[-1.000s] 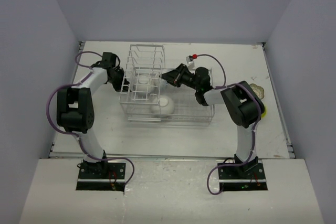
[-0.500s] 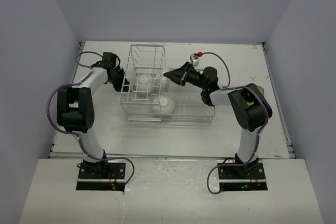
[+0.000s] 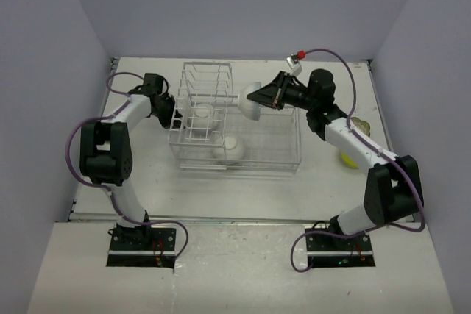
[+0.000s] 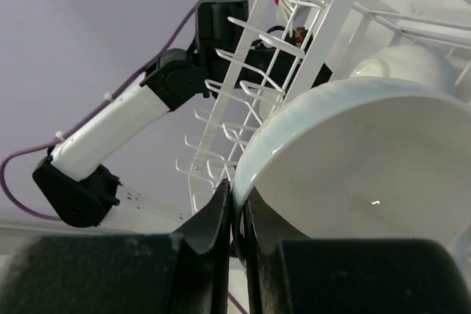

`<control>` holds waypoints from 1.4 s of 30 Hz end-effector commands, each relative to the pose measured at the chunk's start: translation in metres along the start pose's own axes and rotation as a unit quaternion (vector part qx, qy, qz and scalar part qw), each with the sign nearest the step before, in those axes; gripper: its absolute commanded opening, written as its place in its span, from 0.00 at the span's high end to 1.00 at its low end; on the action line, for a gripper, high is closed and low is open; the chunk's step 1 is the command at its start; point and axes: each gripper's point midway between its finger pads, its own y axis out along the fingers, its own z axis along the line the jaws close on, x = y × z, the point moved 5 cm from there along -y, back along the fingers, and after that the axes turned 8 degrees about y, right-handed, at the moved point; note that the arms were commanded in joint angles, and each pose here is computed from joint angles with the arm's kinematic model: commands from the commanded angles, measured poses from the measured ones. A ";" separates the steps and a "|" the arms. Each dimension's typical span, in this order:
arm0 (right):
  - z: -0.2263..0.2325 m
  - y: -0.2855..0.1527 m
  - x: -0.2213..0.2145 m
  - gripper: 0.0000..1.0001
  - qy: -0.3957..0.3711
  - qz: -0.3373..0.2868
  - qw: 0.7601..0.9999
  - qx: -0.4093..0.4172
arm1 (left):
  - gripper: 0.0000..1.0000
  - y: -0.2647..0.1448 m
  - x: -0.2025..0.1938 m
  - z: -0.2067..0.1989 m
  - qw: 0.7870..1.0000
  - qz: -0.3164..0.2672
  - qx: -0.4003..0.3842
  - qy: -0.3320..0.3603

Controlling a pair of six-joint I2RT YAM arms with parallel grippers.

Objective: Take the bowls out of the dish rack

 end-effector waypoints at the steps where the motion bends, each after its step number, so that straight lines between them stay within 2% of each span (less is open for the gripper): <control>1: 0.030 -0.029 0.017 1.00 -0.087 -0.002 0.994 -0.069 | 1.00 0.015 -0.006 -0.003 1.000 0.015 0.005 0.009; 5: 0.032 -0.061 0.055 1.00 -0.096 -0.053 0.982 -0.152 | 1.00 0.016 -0.004 -0.004 1.000 0.015 0.006 0.011; 6: 0.023 -0.076 0.077 1.00 -0.099 -0.085 0.969 -0.212 | 1.00 0.016 -0.004 -0.004 1.000 0.015 0.006 0.011; 8: 0.010 -0.091 0.098 1.00 -0.102 -0.112 0.950 -0.274 | 1.00 0.018 -0.004 -0.003 1.000 0.016 0.005 0.009; 10: -0.013 -0.114 0.127 1.00 -0.096 -0.138 0.917 -0.361 | 1.00 0.020 -0.005 -0.003 1.000 0.020 0.003 0.008; 12: -0.032 -0.124 0.148 1.00 -0.096 -0.142 0.895 -0.411 | 1.00 0.021 -0.005 -0.003 1.000 0.022 0.002 0.007; 13: -0.043 -0.139 0.163 1.00 -0.093 -0.163 0.875 -0.446 | 1.00 0.020 -0.005 -0.003 1.000 0.021 0.001 0.007; 15: -0.050 -0.147 0.180 1.00 -0.103 -0.166 0.855 -0.480 | 1.00 0.021 -0.005 -0.003 1.000 0.023 0.000 0.008; 17: -0.083 -0.153 0.193 1.00 -0.087 -0.158 0.825 -0.535 | 1.00 0.022 -0.005 -0.004 1.000 0.023 -0.002 0.008; 23: -0.129 -0.168 0.228 1.00 -0.104 -0.169 0.763 -0.615 | 1.00 0.026 -0.008 -0.003 1.000 0.028 -0.006 0.007; 29: -0.179 -0.190 0.239 1.00 -0.076 -0.157 0.726 -0.665 | 1.00 0.030 -0.007 -0.002 1.000 0.028 -0.010 0.005; 42: -0.244 -0.196 0.235 1.00 -0.044 -0.113 0.702 -0.702 | 1.00 0.022 0.017 0.006 1.000 0.006 -0.013 -0.010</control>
